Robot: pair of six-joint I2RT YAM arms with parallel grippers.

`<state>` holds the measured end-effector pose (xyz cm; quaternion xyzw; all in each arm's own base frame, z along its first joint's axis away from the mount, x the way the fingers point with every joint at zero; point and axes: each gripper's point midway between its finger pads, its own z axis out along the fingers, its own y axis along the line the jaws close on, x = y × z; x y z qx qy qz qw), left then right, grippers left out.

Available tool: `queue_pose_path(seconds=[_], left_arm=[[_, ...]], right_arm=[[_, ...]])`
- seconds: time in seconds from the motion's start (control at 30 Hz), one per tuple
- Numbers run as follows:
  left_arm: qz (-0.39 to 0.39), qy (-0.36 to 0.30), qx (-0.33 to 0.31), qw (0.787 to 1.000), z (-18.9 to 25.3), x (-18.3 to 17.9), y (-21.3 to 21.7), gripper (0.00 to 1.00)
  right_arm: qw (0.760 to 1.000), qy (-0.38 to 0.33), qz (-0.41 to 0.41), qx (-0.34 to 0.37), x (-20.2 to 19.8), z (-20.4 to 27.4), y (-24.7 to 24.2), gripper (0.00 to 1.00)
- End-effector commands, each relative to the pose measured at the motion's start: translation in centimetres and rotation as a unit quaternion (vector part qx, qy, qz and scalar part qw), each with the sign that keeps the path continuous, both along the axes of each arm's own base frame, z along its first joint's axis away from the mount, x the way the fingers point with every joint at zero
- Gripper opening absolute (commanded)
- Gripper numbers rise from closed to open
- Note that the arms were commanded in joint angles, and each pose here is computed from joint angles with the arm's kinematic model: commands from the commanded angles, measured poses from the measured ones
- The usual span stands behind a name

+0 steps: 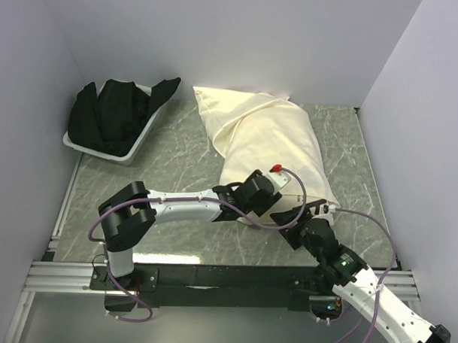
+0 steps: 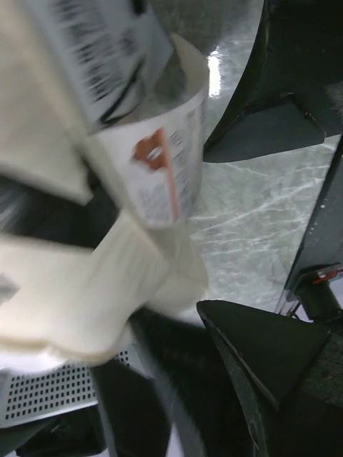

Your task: Put the pillow into the pillowcase

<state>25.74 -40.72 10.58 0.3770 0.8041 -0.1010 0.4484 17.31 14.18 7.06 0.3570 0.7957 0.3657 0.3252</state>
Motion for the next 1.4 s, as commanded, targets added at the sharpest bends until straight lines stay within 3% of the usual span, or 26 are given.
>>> queue_pose_path(seconds=[0.0,0.07,0.1,0.27,0.4,0.63,0.7,0.83,1.0,1.03,1.13,1.17,1.23,1.27,1.37], left_arm=[[0.036,-0.077,-0.042,0.995,4.3,4.3,-1.9,0.52],[0.043,-0.078,-0.047,0.995,4.9,4.7,-2.0,0.35],[0.042,-0.073,-0.057,0.995,5.3,5.0,-1.9,0.22],[0.035,-0.058,-0.070,0.995,6.4,5.1,-1.4,0.01],[0.029,-0.048,-0.079,0.995,7.0,5.2,-1.3,0.01],[-0.022,0.007,-0.131,0.991,9.8,2.4,-2.7,0.01],[-0.028,0.015,-0.154,0.988,11.4,1.7,-2.7,0.01],[-0.044,0.030,-0.188,0.981,14.0,0.1,-2.6,0.01],[-0.061,0.058,-0.188,0.979,14.8,-2.3,-2.2,0.01],[-0.063,0.061,-0.190,0.978,15.0,-2.7,-2.1,0.01],[-0.078,0.068,-0.200,0.974,16.8,-4.7,-2.0,0.01],[-0.087,0.067,-0.207,0.972,17.8,-5.7,-2.0,0.01],[-0.089,0.067,-0.212,0.971,19.2,-6.7,-1.5,0.01],[-0.090,0.067,-0.227,0.967,20.6,-7.4,-1.1,0.01],[-0.097,0.071,-0.257,0.959,23.5,-9.6,0.1,0.01]], right_arm=[[0.999,-0.018,-0.023,0.038,1.5,0.5,0.6,0.85],[0.998,-0.029,-0.040,0.043,2.1,0.9,0.4,0.86],[0.997,-0.032,-0.045,0.045,2.2,1.0,0.3,0.86],[0.995,-0.045,-0.069,0.050,2.9,1.8,-0.2,0.87],[0.993,-0.053,-0.089,0.054,3.4,2.1,-0.7,0.91],[0.987,-0.086,-0.113,0.074,5.4,3.4,-0.8,0.97],[0.989,-0.066,-0.113,0.064,5.7,2.4,-0.7,0.98],[0.990,-0.062,-0.096,0.086,6.3,2.4,0.5,0.98],[0.987,-0.085,-0.114,0.076,8.2,3.8,0.1,0.94],[0.987,-0.096,-0.113,0.068,8.6,4.4,0.0,0.91],[0.986,-0.123,-0.103,0.050,10.0,6.6,0.3,0.65],[0.985,-0.139,-0.090,0.055,10.7,8.5,0.7,0.41],[0.985,-0.157,-0.068,0.031,10.9,10.3,1.1,0.17],[0.979,-0.188,-0.066,0.038,11.0,13.5,1.1,0.00],[0.968,-0.245,-0.028,0.051,9.5,18.4,1.5,0.00]])
